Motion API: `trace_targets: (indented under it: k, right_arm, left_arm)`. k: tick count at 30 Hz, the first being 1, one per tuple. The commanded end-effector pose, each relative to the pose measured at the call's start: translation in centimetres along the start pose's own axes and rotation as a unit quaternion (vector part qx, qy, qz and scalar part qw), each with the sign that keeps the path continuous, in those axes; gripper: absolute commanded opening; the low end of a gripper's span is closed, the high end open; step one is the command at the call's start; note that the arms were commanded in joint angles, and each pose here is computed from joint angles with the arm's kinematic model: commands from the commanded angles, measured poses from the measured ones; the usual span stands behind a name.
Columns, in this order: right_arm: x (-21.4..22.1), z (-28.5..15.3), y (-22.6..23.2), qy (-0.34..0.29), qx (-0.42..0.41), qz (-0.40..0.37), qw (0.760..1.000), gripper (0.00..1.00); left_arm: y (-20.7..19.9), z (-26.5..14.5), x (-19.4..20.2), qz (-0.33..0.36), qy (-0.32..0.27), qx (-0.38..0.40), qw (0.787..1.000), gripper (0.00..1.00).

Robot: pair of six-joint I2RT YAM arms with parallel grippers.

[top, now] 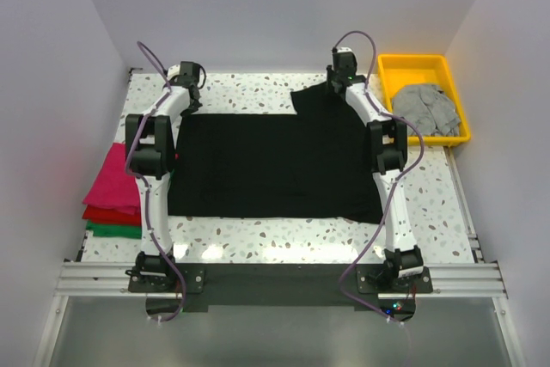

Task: Fold and stack the t-shirts
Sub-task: Fold the tshirt

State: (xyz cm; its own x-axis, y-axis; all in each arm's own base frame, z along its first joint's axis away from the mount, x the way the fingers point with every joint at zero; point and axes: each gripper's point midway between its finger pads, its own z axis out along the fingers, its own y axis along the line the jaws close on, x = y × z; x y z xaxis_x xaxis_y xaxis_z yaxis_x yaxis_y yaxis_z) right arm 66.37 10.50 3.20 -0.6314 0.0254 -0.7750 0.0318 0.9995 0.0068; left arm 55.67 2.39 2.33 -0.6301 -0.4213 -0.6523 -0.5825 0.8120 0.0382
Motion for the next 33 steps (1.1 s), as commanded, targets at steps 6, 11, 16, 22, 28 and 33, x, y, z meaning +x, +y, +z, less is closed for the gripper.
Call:
trace_targets:
  k: [6, 11, 16, 22, 28, 33]
  right_arm:
    - [-1.0, -1.6, -0.7, -0.001, 0.023, -0.005, 1.000, 0.11]
    - [-3.3, -2.9, -1.6, -0.025, 0.034, 0.009, 0.999, 0.00]
    - [-6.4, -5.2, -4.0, -0.054, 0.044, 0.046, 0.997, 0.00]
    - [-9.5, -7.7, -6.5, -0.084, 0.033, 0.093, 0.992, 0.00]
    - [-12.1, -10.0, -7.1, -0.110, 0.020, 0.106, 0.988, 0.00]
    - [-13.3, -11.4, -7.5, -0.121, 0.015, 0.111, 0.986, 0.00]
  left_arm:
    - [-0.4, 0.7, 0.3, 0.006, 0.002, 0.009, 1.000, 0.00]
    - [-0.9, 0.1, -0.5, -0.006, -0.005, 0.023, 1.000, 0.00]
    - [-1.7, -1.2, -2.0, -0.025, -0.018, 0.047, 0.998, 0.00]
    - [-2.7, -2.4, -3.6, -0.041, -0.035, 0.075, 0.996, 0.00]
    - [-4.2, -3.3, -5.8, -0.050, -0.060, 0.109, 0.991, 0.00]
    - [-5.1, -4.2, -8.0, -0.061, -0.081, 0.133, 0.986, 0.00]
